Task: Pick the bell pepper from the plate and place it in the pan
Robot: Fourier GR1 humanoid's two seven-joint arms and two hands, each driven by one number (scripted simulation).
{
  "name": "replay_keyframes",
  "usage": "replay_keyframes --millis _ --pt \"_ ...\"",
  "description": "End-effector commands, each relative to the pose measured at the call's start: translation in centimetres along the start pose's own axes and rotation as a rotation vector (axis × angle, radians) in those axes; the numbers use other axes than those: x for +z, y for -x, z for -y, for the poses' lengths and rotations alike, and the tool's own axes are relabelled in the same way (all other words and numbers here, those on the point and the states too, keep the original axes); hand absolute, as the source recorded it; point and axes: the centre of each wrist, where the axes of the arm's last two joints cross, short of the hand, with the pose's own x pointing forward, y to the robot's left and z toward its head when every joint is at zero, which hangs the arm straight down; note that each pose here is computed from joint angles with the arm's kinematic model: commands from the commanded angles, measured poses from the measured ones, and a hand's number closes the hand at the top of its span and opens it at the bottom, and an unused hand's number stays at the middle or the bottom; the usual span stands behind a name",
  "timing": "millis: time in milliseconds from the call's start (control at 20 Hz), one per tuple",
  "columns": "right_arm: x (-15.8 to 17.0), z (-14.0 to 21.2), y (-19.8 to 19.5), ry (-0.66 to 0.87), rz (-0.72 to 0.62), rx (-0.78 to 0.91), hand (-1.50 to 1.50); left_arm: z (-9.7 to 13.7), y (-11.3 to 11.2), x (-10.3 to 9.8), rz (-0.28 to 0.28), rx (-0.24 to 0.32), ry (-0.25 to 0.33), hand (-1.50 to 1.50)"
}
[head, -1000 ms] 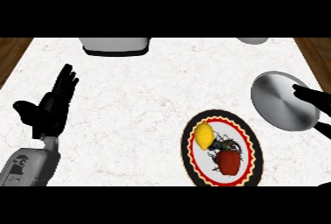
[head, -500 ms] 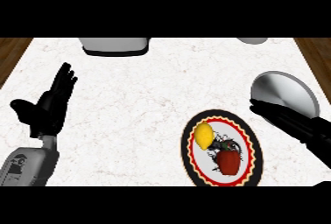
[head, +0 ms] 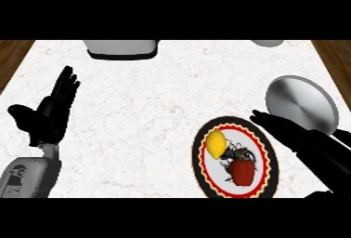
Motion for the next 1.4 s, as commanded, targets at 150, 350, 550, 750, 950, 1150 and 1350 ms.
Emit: replay_keyframes --millis 150,350,550,750,950,1150,1350 --pt "-1.5 -3.5 0.8 -0.033 -0.101 0.053 -1.5 1.0 -0.6 0.6 -0.009 0.014 0.014 0.0" --pt "-1.3 -2.8 3.4 -0.081 -0.099 0.042 -1.5 -0.6 -0.8 -1.3 0.006 0.009 0.003 0.0" --pt "-2.7 -3.2 2.9 -0.156 -0.098 0.047 -1.5 -0.6 0.4 -0.2 0.009 -0.012 -0.006 0.0" --pt "-3.2 -5.5 2.8 -0.18 -0.069 0.073 -1.5 -1.5 -1.8 0.5 0.013 0.003 0.006 0.0" --pt "-5.4 -5.1 2.1 -0.181 -0.091 0.101 -1.5 1.6 -0.8 0.1 -0.012 0.014 0.009 0.0" --pt "-4.6 -5.8 4.9 -0.221 -0.144 0.176 -1.5 1.4 -0.4 0.1 -0.002 0.007 0.014 0.0" --pt "-5.3 -5.8 2.9 -0.244 -0.189 0.267 -1.5 0.4 0.1 0.9 0.009 0.003 0.013 0.0"
